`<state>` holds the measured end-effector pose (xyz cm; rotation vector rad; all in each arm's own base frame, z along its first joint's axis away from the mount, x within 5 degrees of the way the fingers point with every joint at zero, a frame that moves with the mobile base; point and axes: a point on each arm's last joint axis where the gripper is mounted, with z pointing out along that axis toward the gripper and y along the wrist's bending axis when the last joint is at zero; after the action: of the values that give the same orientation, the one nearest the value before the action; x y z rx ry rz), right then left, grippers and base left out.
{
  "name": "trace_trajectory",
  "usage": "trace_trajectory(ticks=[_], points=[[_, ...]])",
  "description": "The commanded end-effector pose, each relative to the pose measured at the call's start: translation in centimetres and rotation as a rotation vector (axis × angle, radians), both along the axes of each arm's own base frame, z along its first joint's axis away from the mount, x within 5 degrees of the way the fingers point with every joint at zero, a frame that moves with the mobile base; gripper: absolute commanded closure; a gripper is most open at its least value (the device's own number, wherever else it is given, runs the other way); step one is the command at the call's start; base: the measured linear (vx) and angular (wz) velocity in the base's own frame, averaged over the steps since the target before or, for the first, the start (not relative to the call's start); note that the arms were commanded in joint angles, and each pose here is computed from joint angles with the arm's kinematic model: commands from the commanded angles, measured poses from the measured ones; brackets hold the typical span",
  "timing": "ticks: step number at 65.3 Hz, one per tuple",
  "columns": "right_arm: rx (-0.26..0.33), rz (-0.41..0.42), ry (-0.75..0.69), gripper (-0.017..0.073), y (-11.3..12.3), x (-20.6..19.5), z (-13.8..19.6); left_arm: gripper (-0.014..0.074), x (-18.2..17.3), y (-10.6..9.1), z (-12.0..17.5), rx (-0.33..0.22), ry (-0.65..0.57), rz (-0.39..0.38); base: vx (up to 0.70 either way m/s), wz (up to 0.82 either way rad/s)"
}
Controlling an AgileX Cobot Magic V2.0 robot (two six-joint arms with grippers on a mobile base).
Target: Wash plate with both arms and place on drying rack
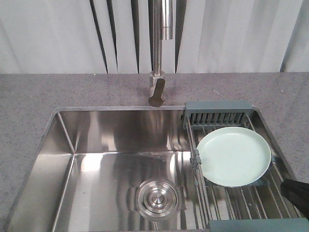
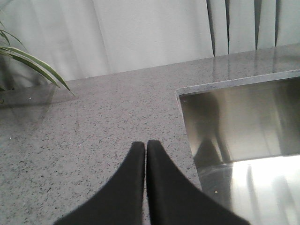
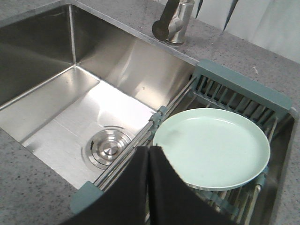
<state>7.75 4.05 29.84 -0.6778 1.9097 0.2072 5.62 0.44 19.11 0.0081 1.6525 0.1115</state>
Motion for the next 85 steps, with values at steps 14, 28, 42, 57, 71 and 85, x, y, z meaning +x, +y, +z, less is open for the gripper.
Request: trace_trajectory(ticks=[14, 28, 42, 57, 71, 85], points=[[0.042, -0.192, -0.180, 0.0563, -1.6, -0.1, -5.1, 0.0600, 0.0, -0.1, 0.0, -0.003, -0.064, -0.005, 0.00, 0.00], [0.094, -0.260, -0.252, 0.0563, -2.3, -1.8, -8.1, 0.0600, 0.0, -0.1, 0.0, -0.003, -0.064, -0.005, 0.00, 0.00], [0.134, -0.325, -0.307, 0.0563, -2.9, -2.4, -9.6, 0.0600, 0.0, -0.1, 0.0, -0.003, -0.064, -0.005, 0.00, 0.00], [0.124, -0.351, -0.413, 0.0563, -3.2, -2.2, -10.3, 0.0600, 0.0, -0.1, 0.0, -0.003, -0.064, -0.005, 0.00, 0.00], [0.171, -0.346, -0.540, 0.0563, -3.2, -2.2, -9.0, 0.0600, 0.0, -0.1, 0.0, -0.003, -0.064, -0.005, 0.00, 0.00], [0.187, -0.374, -0.605, 0.0563, -3.4, -2.3, -8.5, 0.0600, 0.0, -0.1, 0.0, -0.003, -0.064, -0.005, 0.00, 0.00]])
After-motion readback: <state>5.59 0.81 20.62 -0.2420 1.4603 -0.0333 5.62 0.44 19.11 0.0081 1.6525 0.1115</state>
